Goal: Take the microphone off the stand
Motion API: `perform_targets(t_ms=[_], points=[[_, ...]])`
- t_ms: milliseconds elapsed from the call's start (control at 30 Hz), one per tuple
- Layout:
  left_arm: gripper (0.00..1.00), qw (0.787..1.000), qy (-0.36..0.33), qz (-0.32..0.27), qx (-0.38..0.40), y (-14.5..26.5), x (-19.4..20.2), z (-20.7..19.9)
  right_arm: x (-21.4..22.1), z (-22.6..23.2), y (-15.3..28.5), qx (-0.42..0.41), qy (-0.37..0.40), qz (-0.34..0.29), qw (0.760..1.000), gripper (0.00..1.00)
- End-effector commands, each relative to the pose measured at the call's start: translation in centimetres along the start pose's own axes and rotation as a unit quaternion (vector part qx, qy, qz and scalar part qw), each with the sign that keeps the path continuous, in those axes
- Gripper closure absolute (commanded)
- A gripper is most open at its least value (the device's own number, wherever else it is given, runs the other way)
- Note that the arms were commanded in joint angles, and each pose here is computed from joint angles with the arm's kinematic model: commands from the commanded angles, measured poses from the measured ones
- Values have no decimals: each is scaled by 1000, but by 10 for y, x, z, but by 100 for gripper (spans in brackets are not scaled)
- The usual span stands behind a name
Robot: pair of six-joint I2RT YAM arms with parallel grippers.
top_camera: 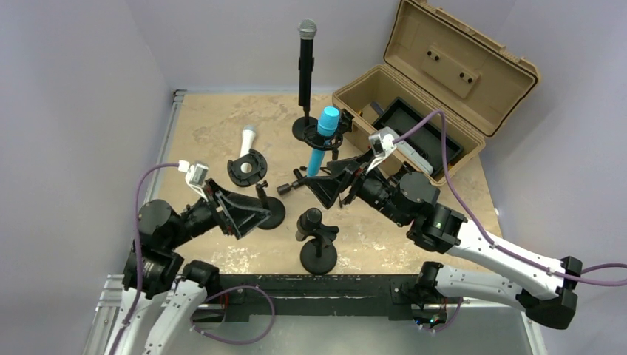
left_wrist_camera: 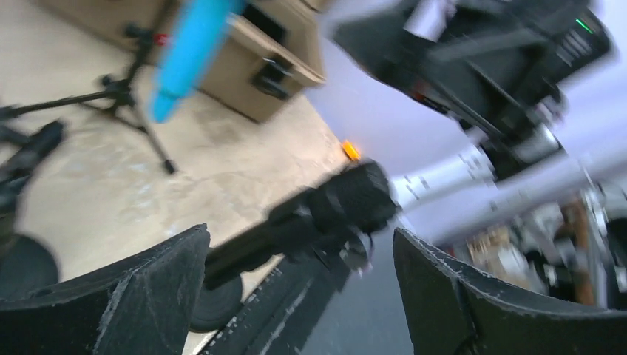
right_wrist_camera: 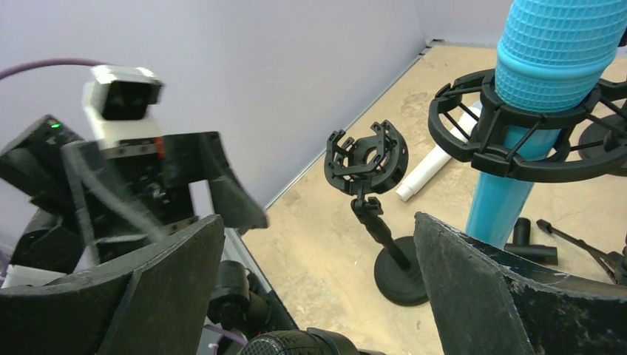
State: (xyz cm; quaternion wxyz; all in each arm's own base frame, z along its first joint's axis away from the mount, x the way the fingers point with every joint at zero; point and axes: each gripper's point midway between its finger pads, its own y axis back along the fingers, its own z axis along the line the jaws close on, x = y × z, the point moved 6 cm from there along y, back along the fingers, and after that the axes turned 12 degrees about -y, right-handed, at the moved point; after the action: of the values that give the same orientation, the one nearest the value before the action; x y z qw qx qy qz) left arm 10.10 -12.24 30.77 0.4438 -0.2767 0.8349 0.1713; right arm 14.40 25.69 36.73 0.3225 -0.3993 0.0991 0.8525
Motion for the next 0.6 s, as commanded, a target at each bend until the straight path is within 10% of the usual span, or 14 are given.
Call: perform_targets(t_ms=[0, 567], points=[[8, 978, -154, -5, 144, 13, -18, -54, -11, 2, 5, 5, 7, -25, 1000, 1], [10, 923, -378, 74, 22, -75, 7, -67, -47, 11, 35, 15, -27, -93, 995, 1]])
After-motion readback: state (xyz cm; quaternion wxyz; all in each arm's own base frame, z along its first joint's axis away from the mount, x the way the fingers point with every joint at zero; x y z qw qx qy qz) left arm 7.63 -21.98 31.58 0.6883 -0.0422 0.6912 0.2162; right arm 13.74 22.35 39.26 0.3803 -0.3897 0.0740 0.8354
